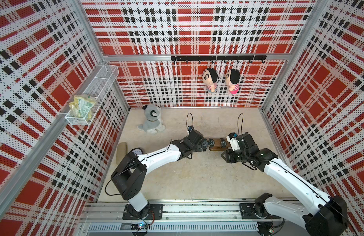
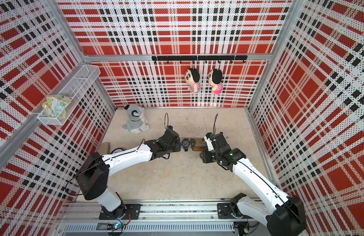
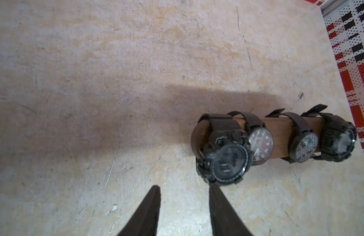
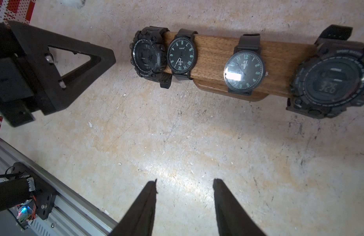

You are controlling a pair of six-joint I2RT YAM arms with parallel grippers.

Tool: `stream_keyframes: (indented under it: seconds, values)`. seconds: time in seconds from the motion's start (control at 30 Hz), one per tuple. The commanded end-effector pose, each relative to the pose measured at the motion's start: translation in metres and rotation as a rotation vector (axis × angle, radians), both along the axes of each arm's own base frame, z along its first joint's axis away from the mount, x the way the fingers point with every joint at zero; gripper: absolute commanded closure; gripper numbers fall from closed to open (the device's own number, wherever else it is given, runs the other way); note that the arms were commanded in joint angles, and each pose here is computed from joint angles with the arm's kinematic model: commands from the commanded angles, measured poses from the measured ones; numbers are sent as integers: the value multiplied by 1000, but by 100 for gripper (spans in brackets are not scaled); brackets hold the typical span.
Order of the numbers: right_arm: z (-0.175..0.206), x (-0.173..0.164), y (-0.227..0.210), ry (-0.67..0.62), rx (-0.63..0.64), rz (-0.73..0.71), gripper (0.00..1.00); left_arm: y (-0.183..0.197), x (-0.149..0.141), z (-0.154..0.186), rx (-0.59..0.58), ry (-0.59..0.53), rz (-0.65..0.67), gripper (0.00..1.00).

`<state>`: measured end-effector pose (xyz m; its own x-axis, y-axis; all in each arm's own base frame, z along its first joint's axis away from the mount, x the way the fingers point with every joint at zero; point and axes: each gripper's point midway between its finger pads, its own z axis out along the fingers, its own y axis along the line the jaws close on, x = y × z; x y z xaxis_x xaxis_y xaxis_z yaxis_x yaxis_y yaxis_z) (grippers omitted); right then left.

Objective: Place watch on stand
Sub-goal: Place the watch on the stand.

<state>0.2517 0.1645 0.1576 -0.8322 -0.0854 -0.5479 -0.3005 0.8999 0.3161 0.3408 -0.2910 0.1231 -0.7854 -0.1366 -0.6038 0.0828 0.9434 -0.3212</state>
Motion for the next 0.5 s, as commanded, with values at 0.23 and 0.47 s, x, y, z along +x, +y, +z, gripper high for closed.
stream_keyframes:
  seconds: [0.23,0.47]
  values:
    - [0,-3,-8,-9,-12,-11,50,-11,13,-5,11,5,-6,59]
    - [0,-3,-8,-7,-7,-12,50,-18,16,-3,4,2,-24,60]
